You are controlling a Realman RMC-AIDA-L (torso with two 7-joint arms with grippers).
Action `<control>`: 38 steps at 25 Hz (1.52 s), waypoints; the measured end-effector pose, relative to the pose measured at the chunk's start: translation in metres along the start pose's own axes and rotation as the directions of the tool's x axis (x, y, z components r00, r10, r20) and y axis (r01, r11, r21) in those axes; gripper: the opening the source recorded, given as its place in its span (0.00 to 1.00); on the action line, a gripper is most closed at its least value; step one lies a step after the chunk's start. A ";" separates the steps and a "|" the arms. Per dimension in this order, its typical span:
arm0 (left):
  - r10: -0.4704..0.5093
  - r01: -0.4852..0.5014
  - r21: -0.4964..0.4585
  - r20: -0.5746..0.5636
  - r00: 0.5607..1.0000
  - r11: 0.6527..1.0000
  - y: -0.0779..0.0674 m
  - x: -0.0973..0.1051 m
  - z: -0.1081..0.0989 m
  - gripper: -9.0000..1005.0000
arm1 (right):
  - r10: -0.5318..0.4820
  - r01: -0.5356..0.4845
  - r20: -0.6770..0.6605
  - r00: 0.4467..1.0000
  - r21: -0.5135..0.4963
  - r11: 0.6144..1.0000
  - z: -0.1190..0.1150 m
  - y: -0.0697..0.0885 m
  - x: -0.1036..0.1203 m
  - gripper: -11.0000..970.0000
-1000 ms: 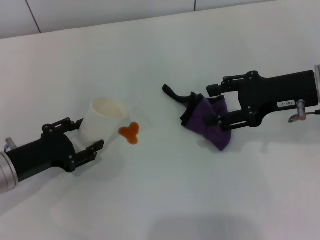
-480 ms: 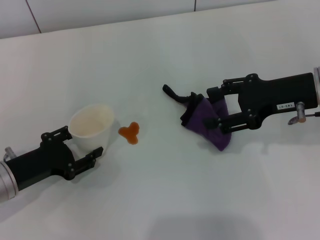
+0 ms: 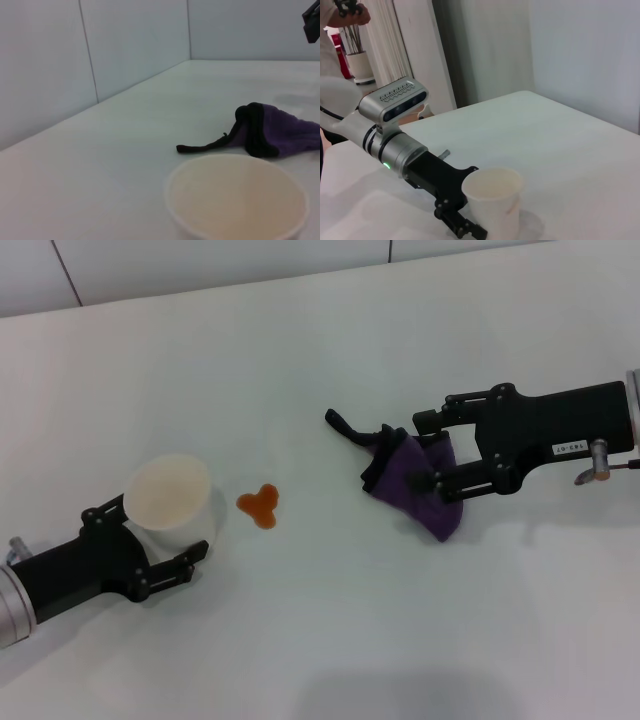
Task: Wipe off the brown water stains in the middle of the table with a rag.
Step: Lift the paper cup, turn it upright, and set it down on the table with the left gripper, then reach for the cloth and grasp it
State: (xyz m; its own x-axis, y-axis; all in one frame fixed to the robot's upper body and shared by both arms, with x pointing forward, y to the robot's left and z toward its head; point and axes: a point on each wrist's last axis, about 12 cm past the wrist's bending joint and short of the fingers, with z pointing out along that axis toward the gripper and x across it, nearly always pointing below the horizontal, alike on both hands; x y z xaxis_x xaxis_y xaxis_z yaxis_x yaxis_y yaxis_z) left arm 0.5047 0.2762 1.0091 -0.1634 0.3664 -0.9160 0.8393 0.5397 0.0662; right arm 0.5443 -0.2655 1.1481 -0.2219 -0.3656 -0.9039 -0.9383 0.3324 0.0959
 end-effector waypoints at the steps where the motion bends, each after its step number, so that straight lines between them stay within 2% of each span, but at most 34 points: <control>1: -0.005 0.005 -0.001 0.000 1.000 1.000 0.000 0.001 -0.001 0.76 | 0.000 0.000 0.000 1.000 0.001 1.000 0.000 0.000 0.000 0.79; 6: -0.028 0.028 -0.007 0.009 1.000 1.000 -0.001 0.002 -0.004 0.82 | 0.000 0.000 0.001 1.000 0.004 1.000 -0.001 -0.001 0.000 0.79; 14: -0.076 0.077 -0.029 0.059 0.995 0.997 -0.003 0.003 -0.023 0.82 | -0.003 0.003 0.000 1.000 -0.002 1.000 -0.001 0.000 -0.001 0.79; 28: -0.174 0.188 -0.072 0.166 0.971 0.980 -0.023 0.017 -0.058 0.82 | 0.002 -0.002 -0.002 1.000 -0.012 1.000 -0.002 0.003 0.001 0.79; 33: -0.206 0.232 -0.089 0.235 0.950 0.969 -0.031 0.020 -0.077 0.82 | 0.040 -0.040 -0.020 0.999 0.013 0.999 -0.002 0.000 0.001 0.79; 38: -0.245 0.275 -0.076 0.273 0.930 0.958 -0.034 0.020 -0.086 0.82 | 0.089 -0.085 -0.075 0.993 0.057 0.995 -0.001 -0.003 -0.001 0.79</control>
State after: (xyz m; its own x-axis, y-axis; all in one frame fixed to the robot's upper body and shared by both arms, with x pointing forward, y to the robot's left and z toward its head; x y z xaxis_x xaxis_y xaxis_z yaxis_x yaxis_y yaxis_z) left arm 0.4278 0.3304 1.0230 -0.2165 0.0020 -0.9763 0.7198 0.6759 -0.1583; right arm 0.5466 -0.2667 1.1493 -0.3240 -0.3982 -0.8582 -0.8992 0.4115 0.1486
